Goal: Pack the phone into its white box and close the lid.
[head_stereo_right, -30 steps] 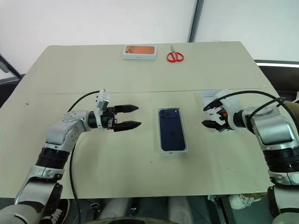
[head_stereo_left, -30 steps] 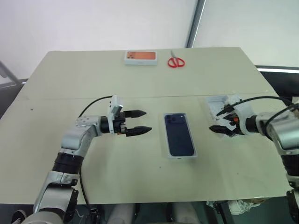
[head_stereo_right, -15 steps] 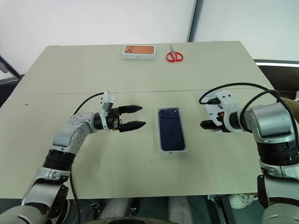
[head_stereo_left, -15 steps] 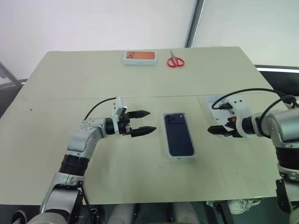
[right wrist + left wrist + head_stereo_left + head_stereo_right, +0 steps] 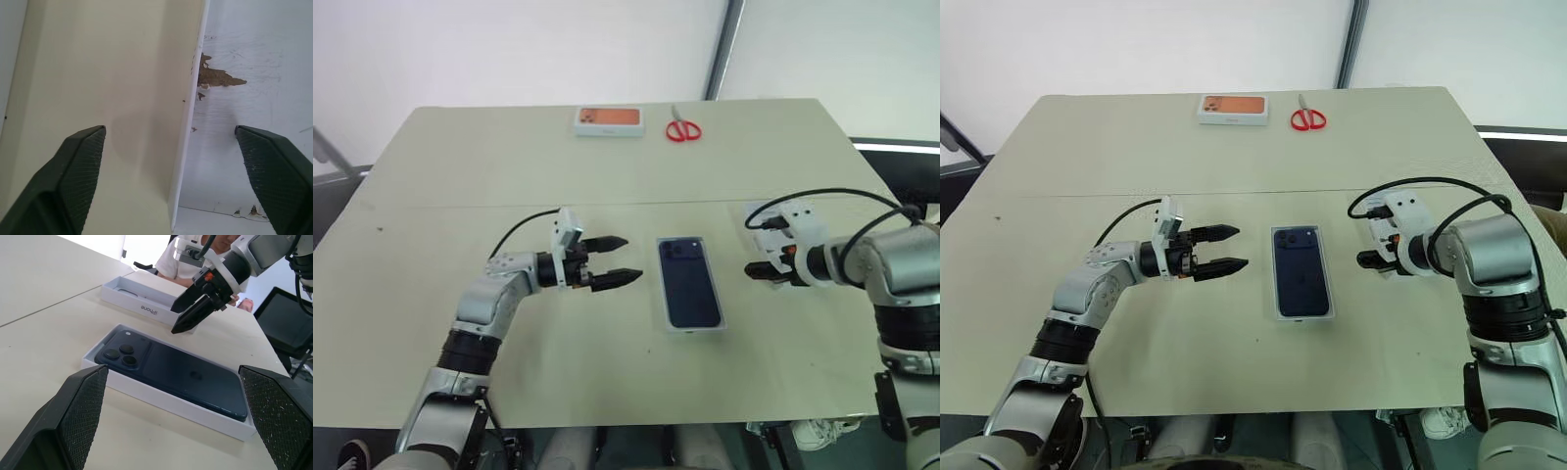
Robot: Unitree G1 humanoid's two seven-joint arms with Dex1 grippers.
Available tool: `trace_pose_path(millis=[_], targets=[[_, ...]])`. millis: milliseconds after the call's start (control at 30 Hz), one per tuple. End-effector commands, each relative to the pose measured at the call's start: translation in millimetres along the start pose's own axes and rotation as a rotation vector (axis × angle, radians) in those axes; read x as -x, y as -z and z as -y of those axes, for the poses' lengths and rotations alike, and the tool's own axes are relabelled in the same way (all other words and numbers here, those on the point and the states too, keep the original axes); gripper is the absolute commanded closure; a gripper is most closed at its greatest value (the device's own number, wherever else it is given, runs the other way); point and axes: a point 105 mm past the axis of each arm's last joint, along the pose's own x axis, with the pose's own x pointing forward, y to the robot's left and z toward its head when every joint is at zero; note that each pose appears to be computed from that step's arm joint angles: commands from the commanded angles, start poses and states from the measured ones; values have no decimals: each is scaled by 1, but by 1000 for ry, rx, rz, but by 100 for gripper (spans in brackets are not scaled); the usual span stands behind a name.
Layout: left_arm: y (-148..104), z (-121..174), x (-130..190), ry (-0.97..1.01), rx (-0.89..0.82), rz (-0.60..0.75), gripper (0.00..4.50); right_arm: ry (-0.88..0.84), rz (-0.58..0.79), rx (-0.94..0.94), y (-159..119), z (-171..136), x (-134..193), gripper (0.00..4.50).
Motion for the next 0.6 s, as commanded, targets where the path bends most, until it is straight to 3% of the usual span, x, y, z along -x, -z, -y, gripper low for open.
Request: trace_pose_path(millis=[33, 200, 467, 600], targets=[[-9, 2, -2, 7, -29, 20, 0, 50, 14, -3, 0, 4, 1, 192], [-9, 2, 0, 0, -29, 21, 0, 59, 10, -13, 4, 2, -2, 446], [-11, -3, 4, -17, -28, 25, 0, 51, 60, -39, -7, -2, -1, 446], [-15, -6, 8, -32, -24, 37, 0, -31, 160, -64, -27, -15, 7, 446]])
